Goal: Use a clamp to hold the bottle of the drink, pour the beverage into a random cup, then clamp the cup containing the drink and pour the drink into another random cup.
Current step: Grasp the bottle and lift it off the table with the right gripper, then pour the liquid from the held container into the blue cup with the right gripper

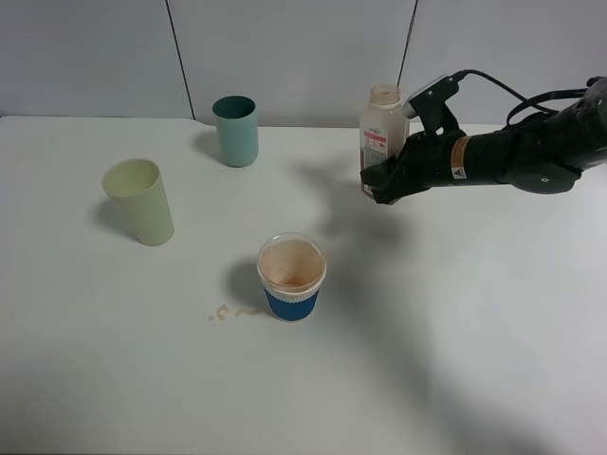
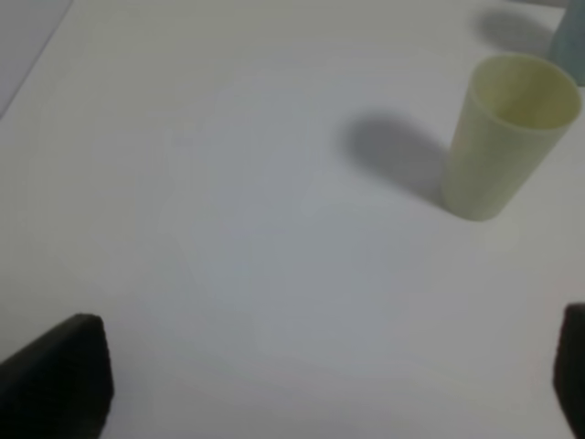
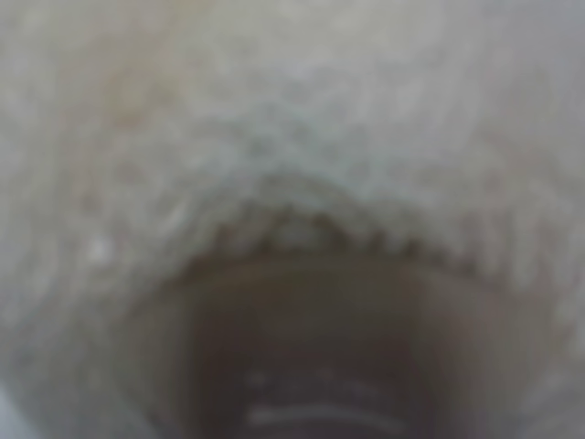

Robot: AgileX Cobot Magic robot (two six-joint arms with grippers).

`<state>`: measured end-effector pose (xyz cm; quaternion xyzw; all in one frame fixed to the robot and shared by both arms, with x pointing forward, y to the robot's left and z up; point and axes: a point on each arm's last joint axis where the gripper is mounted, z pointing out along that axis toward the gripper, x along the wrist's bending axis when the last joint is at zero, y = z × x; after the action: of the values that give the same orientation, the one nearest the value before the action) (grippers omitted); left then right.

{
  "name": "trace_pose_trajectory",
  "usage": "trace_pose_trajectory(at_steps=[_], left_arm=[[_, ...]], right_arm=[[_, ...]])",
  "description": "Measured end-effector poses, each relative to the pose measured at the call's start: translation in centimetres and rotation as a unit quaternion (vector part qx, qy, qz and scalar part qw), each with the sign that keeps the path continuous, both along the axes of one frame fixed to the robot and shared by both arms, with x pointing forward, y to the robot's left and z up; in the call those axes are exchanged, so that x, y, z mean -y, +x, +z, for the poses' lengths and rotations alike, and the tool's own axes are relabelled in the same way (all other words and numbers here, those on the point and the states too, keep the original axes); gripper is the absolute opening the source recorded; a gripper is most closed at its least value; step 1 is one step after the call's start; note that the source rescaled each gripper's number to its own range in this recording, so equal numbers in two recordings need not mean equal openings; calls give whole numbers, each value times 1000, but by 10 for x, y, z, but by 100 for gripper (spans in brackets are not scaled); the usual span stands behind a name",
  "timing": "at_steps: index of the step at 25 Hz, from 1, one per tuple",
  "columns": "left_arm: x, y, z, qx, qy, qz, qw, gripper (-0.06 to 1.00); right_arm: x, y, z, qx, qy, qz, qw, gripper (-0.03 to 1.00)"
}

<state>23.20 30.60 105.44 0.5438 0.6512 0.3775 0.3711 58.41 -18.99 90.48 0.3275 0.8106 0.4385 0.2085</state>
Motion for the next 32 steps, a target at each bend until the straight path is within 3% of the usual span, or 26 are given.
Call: trace_pose_trajectory(at_steps=[32], left_arm=[[0,0,0,0,0,0,1000,90]], right_arm=[[-45,-35,56,36,-116,8,993,3]])
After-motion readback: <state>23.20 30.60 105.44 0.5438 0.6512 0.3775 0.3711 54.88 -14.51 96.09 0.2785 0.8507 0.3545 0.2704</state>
